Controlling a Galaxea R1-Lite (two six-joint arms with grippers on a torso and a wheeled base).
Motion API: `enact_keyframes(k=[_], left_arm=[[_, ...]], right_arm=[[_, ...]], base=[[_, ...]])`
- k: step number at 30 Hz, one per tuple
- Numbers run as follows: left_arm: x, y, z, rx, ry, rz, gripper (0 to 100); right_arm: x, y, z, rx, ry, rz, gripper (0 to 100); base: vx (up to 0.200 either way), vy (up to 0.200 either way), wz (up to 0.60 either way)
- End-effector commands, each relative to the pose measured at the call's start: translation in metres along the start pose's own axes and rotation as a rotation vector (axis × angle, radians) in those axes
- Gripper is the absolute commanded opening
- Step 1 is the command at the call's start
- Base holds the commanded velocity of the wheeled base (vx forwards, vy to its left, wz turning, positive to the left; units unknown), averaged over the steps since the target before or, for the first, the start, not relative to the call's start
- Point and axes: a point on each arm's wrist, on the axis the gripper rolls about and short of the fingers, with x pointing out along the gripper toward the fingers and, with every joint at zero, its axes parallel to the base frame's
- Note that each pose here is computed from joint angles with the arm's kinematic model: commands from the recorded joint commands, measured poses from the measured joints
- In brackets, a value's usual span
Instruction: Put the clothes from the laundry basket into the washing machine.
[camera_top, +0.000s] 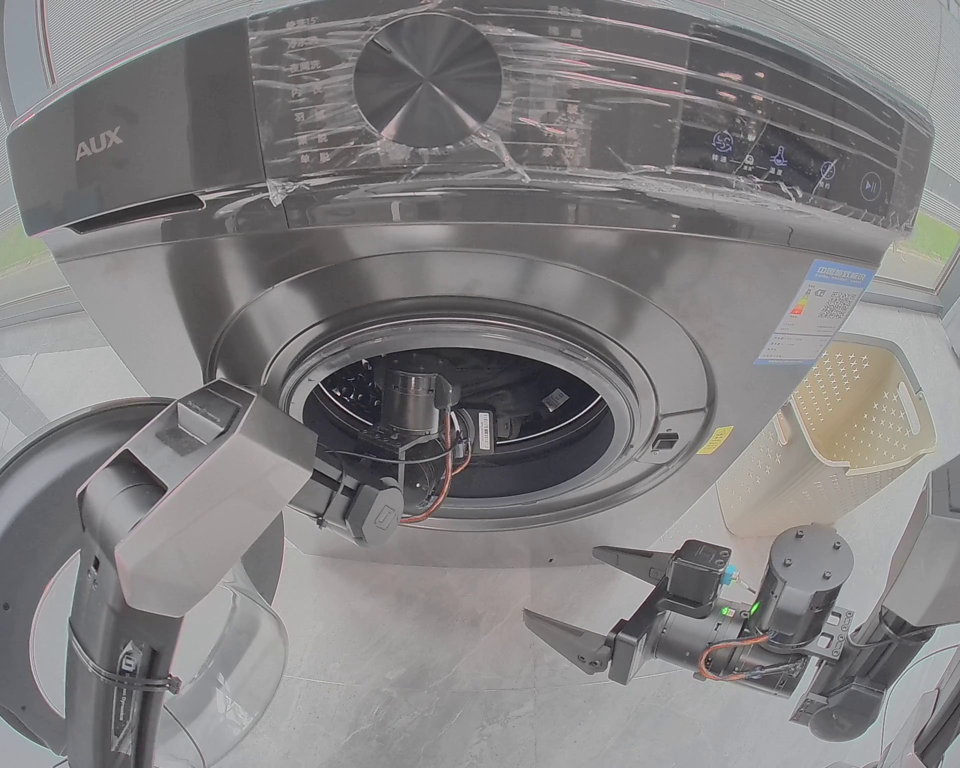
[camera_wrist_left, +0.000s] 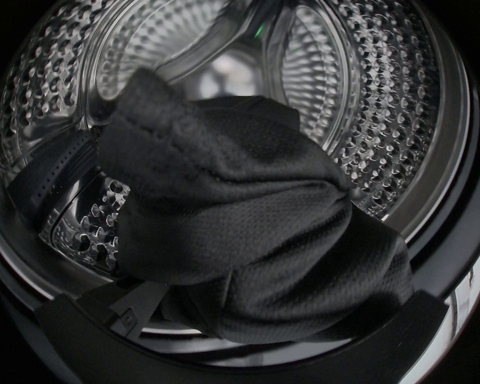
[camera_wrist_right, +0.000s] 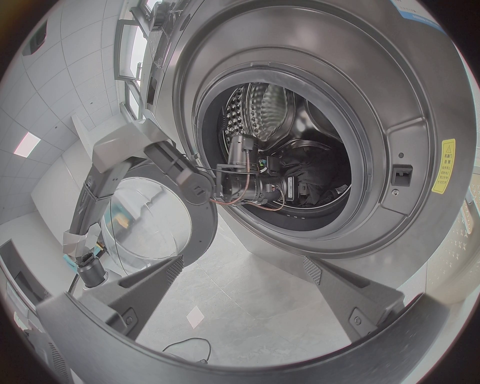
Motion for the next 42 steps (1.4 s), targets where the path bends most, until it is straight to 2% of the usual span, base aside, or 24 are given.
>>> enact_keyframes(k=[1, 7, 9, 14, 18, 19, 23, 26, 29, 32, 36, 37, 38, 40, 41, 42], left_arm=[[-0.023, -0.002, 0.016, 0.024, -0.001, 0.016, 100], [-0.040, -0.001, 0.015, 0.039, 0.036, 0.007, 100], [-0.054, -0.005, 0.007, 0.066, 0.082, -0.023, 100], [-0.071, -0.003, -0.006, 0.102, 0.147, -0.059, 100], [-0.078, -0.003, -0.012, 0.113, 0.173, -0.091, 100], [-0.080, -0.006, -0.016, 0.120, 0.183, -0.119, 100], [-0.079, -0.007, -0.013, 0.113, 0.166, -0.144, 100], [-0.076, -0.004, -0.012, 0.113, 0.160, -0.116, 100], [-0.075, 0.001, -0.016, 0.127, 0.170, -0.065, 100], [-0.076, 0.007, -0.018, 0.129, 0.181, -0.050, 100], [-0.079, 0.008, -0.021, 0.152, 0.190, -0.055, 100], [-0.081, 0.009, -0.023, 0.177, 0.193, -0.061, 100], [-0.081, 0.009, -0.024, 0.182, 0.190, -0.062, 100], [-0.082, 0.010, -0.027, 0.231, 0.157, -0.081, 100], [-0.083, 0.011, -0.029, 0.260, 0.138, -0.091, 100], [-0.083, 0.012, -0.031, 0.300, 0.116, -0.105, 100]], right_arm=[[0.003, 0.000, 0.001, -0.002, -0.009, -0.001, 100], [0.003, 0.000, 0.001, -0.002, -0.011, -0.001, 100], [0.003, 0.000, 0.001, -0.002, -0.011, -0.001, 100], [0.003, 0.000, 0.001, -0.002, -0.009, -0.001, 100], [0.003, 0.000, 0.001, -0.002, -0.011, -0.001, 100], [0.003, 0.000, 0.001, -0.002, -0.009, -0.001, 100], [0.003, 0.000, 0.002, -0.002, -0.011, -0.001, 100], [0.003, 0.000, 0.002, -0.002, -0.012, -0.001, 100], [0.003, 0.000, 0.001, -0.002, -0.011, -0.001, 100], [0.003, 0.000, 0.001, -0.002, -0.011, -0.001, 100], [0.003, 0.000, 0.001, -0.002, -0.011, -0.001, 100], [0.003, 0.000, 0.002, -0.002, -0.012, -0.001, 100], [0.003, 0.000, 0.002, -0.002, -0.012, -0.001, 100], [0.003, 0.000, 0.002, -0.002, -0.012, -0.001, 100], [0.003, 0.000, 0.002, -0.002, -0.012, -0.001, 100], [0.003, 0.000, 0.002, -0.002, -0.012, -0.001, 100]], base=[[0.000, 0.000, 0.00], [0.000, 0.000, 0.00], [0.000, 0.000, 0.00], [0.000, 0.000, 0.00], [0.000, 0.000, 0.00], [0.000, 0.000, 0.00], [0.000, 0.000, 0.00], [0.000, 0.000, 0.00], [0.000, 0.000, 0.00], [0.000, 0.000, 0.00], [0.000, 0.000, 0.00], [0.000, 0.000, 0.00], [0.000, 0.000, 0.00], [0.000, 0.000, 0.00], [0.000, 0.000, 0.00], [0.000, 0.000, 0.00]])
